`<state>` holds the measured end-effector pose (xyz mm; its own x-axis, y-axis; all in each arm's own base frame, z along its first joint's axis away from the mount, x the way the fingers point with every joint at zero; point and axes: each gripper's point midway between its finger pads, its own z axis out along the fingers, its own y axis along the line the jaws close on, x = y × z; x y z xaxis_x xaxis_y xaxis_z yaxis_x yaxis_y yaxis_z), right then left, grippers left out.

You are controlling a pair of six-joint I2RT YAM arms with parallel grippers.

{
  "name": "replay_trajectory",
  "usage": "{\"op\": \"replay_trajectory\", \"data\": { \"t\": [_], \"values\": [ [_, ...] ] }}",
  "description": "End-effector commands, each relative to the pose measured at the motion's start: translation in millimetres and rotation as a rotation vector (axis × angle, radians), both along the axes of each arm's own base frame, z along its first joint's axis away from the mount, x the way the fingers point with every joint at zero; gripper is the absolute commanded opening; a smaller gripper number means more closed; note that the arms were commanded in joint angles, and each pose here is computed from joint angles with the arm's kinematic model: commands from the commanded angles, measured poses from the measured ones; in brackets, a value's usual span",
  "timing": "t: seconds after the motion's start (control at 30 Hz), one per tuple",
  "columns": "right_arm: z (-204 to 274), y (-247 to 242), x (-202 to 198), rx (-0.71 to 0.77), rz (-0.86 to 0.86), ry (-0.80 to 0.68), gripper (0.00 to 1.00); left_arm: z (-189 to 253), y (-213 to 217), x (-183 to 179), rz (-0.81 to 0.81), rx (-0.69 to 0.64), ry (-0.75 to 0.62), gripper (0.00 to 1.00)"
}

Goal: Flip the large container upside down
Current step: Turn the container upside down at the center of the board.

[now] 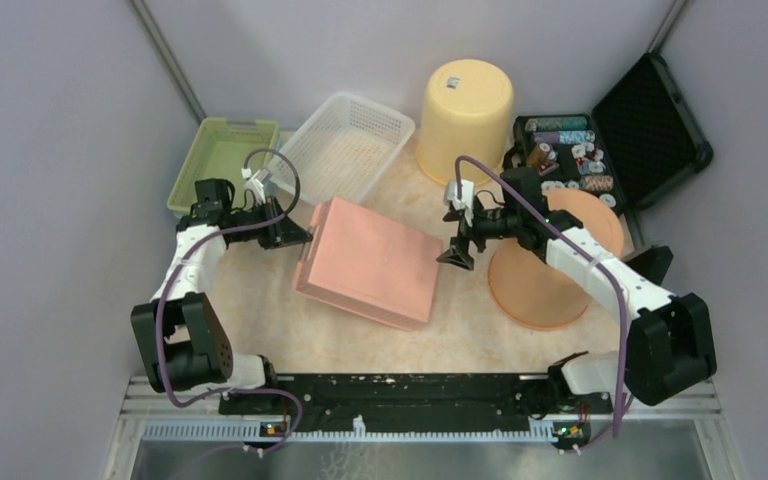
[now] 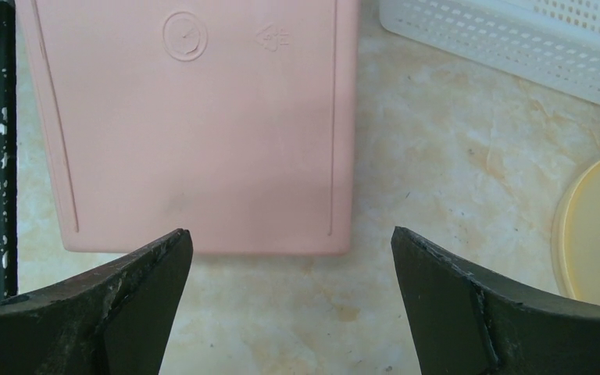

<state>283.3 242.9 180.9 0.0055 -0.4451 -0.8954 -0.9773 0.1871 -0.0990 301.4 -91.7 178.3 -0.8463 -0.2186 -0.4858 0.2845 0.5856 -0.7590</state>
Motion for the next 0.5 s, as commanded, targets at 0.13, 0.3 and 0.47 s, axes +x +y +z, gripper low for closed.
{"op": "replay_trajectory", "data": {
  "t": [0.13, 0.3, 0.47],
  "values": [
    [10, -4, -18, 0.012, 0.031, -0.027, 0.99, -16, 14, 0, 0.002, 0.145, -0.095, 0.2],
    [5, -4, -21, 0.002, 0.038, -0.032, 0.99, -30, 20, -1, 0.011, 0.196, -0.091, 0.22],
    [-7, 1, -29, -0.051, 0.074, -0.062, 0.99, -40, 25, -3, 0.007, 0.239, -0.098, 0.24]
  ]
}}
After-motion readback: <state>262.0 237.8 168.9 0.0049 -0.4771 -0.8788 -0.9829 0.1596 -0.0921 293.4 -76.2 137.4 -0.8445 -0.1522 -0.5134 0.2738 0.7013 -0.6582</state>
